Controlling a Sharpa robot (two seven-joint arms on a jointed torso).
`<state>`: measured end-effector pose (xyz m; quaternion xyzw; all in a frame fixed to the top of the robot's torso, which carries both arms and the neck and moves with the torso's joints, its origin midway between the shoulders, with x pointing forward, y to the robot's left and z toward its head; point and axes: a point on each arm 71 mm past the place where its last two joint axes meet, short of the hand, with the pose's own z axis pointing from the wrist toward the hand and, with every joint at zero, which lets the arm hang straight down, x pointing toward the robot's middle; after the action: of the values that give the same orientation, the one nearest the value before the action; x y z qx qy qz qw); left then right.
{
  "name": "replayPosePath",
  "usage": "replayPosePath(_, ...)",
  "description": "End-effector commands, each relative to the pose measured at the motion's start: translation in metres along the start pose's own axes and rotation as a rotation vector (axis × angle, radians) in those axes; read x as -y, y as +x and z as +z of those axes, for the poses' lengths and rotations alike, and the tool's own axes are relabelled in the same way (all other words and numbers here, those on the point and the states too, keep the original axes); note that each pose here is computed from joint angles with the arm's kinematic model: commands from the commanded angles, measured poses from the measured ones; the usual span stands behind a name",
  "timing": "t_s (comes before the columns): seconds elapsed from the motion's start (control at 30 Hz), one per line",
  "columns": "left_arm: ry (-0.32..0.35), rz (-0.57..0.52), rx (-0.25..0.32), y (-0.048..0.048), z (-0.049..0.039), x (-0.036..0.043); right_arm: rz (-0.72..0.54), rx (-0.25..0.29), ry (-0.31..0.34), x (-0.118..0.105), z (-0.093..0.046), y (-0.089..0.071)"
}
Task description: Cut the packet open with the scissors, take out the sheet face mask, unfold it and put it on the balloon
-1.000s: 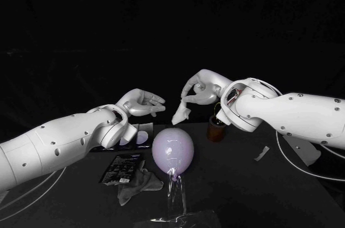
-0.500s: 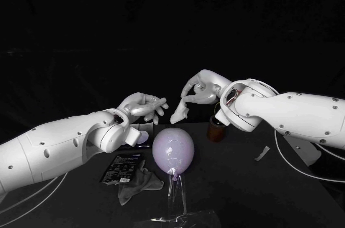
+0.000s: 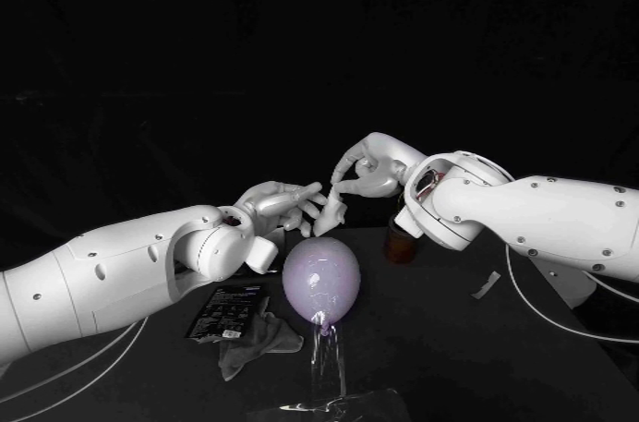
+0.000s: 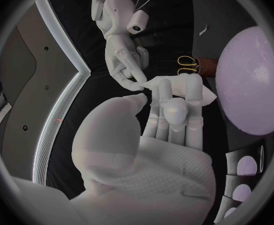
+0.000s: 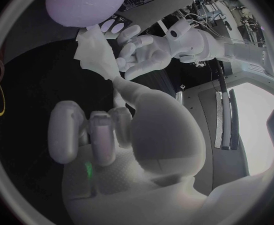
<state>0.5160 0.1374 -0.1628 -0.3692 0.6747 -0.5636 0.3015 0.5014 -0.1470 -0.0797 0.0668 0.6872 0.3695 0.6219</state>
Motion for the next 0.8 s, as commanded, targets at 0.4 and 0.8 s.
replayPosePath(0.4,-0.087,-0.07,-0.097,0.0153,0.0051,-0.0058,0.025,0.031,-0.05,-0.009,-0.007,0.002)
replayPosePath(0.8,-0.108,-0.085,-0.06,0.0022,0.0001,-0.0089,0.025,0.044,-0.045,-0.009,0.003,0.008)
